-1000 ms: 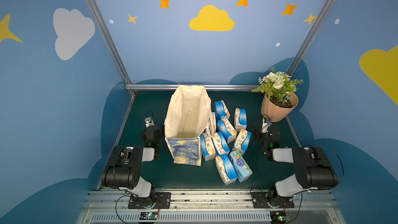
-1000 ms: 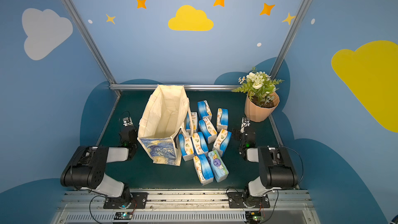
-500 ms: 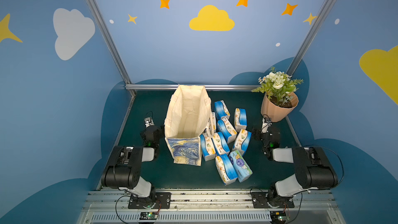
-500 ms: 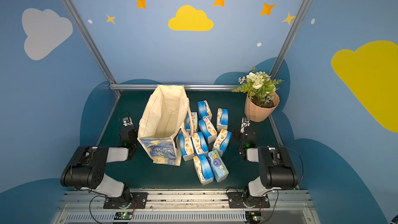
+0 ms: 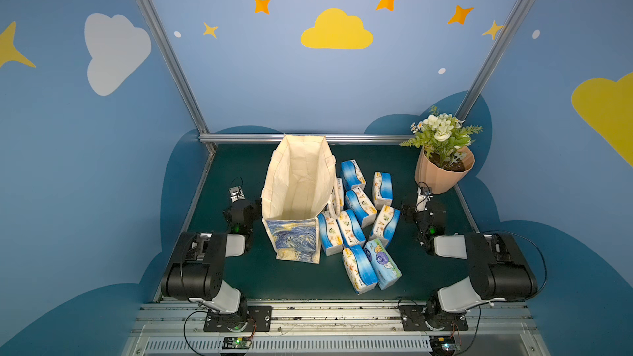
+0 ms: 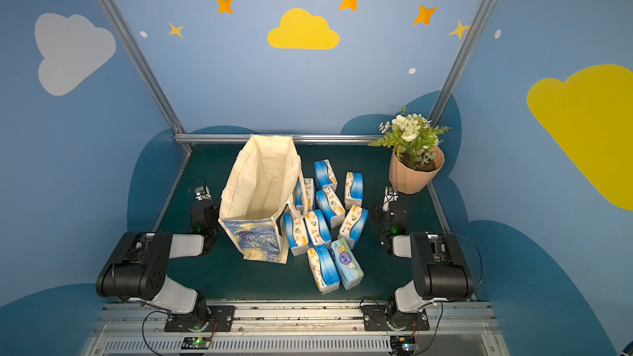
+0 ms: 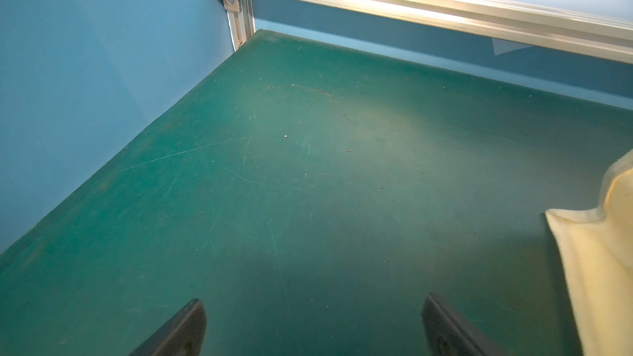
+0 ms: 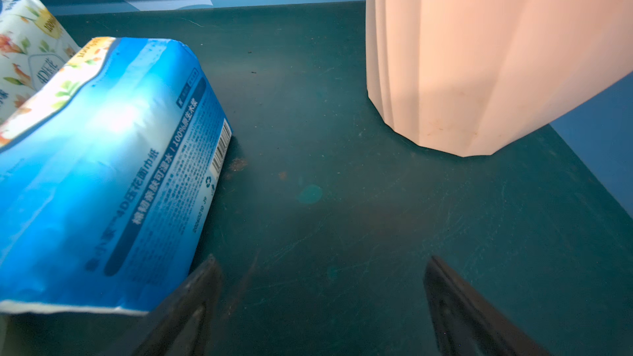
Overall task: Put tissues into the canvas bag
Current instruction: Pick up the pack of facial tissues from the center of the board.
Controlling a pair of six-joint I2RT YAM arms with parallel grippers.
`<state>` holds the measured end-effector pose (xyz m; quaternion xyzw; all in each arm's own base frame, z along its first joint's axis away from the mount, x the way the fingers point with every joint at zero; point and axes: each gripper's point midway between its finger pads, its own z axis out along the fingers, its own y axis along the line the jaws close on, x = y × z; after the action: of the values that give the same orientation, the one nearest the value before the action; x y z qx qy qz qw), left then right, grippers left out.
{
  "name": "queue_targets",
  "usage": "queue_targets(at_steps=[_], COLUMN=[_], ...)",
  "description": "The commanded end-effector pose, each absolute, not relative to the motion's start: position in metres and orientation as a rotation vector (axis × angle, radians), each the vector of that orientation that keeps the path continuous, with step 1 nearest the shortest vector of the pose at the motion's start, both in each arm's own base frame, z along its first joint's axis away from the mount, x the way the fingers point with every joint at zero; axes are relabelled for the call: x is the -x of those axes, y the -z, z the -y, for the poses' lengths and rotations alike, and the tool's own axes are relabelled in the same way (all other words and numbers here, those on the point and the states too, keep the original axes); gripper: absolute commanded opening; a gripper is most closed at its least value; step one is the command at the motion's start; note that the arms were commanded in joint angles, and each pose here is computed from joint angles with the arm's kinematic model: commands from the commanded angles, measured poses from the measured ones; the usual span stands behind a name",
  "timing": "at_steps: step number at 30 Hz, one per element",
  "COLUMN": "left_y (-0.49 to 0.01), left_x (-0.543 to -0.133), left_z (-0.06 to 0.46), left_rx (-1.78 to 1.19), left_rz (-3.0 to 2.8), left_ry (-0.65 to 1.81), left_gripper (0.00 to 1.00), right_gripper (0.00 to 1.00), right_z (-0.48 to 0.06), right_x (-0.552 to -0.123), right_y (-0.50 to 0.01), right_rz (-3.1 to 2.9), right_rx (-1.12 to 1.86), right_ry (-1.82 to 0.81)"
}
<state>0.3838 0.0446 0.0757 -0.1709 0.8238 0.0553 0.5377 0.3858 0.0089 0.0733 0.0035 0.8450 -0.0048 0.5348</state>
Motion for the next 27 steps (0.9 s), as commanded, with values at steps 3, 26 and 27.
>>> queue_targets(at_steps=[3,26,27], left_y=[-0.084,-0.29,-0.304], left_x=[-0.386,-0.351,-0.349], left_z=[-0.045,-0.067,-0.067], left_rx=[0.405,0.467,0.475], left_rz=[-1.94,-1.884,-1.872], left_ry=[-0.126,-0.202,-0.191], left_gripper=[0.97,0.84,0.84], right_gripper=[0.93,0.87,0.87], right_z=[-0.008,0.0,0.002], right_x=[-0.393,-0.393,-0.391], right_y=[-0.09,-0.105,-0.11], right_rz=[-1.96,-1.954,-1.978], right_rx=[-0.015,-0.072,-0.084], right_ry=[0.0,-0.022,-0.025])
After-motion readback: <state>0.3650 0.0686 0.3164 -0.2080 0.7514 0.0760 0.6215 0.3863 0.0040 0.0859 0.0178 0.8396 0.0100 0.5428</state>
